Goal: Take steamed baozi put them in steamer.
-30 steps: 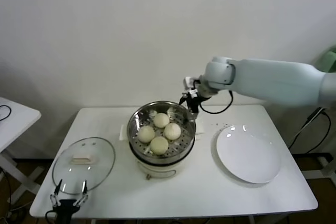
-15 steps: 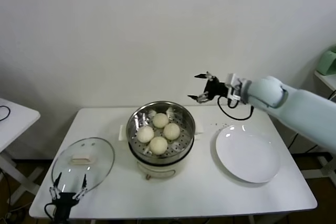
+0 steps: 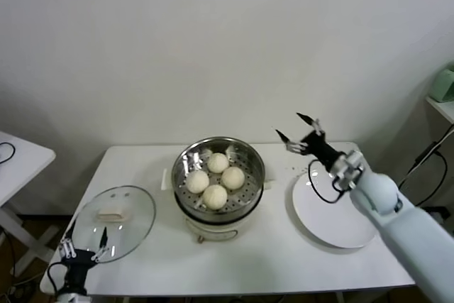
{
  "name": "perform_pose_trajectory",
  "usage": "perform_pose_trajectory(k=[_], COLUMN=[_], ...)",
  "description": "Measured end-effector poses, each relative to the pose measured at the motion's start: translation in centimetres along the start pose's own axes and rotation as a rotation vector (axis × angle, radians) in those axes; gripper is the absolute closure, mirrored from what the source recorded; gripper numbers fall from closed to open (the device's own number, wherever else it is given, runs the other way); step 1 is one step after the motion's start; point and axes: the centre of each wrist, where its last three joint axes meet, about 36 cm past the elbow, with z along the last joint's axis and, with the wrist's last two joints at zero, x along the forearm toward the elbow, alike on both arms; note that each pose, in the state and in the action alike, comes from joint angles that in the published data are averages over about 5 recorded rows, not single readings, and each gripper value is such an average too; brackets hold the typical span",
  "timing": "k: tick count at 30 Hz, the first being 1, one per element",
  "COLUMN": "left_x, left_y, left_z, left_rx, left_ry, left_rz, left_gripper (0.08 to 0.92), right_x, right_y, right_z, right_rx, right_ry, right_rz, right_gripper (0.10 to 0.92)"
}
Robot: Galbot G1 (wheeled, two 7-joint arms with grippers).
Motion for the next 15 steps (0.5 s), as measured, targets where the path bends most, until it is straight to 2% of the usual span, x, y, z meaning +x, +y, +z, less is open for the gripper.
perform_pose_trajectory(k=[8,15], left_x=[-1.5,-3.0], left_y=[0.1,0.1], left_z=[0.7,1.0], left_rx=[-0.335,-0.513], left_ry=[-0.037,-0.059], left_rz=[0.031,0.038], left_gripper=[0.177,0.177], right_x=[7.0,10.7], right_y=[0.7,0.7], right_z=[5.1,7.1], right_rx=[-0.099,-0.143], right_ry=[0.042,0.063], right_rz=[0.169,0.256], right_gripper=[0.200,0.200])
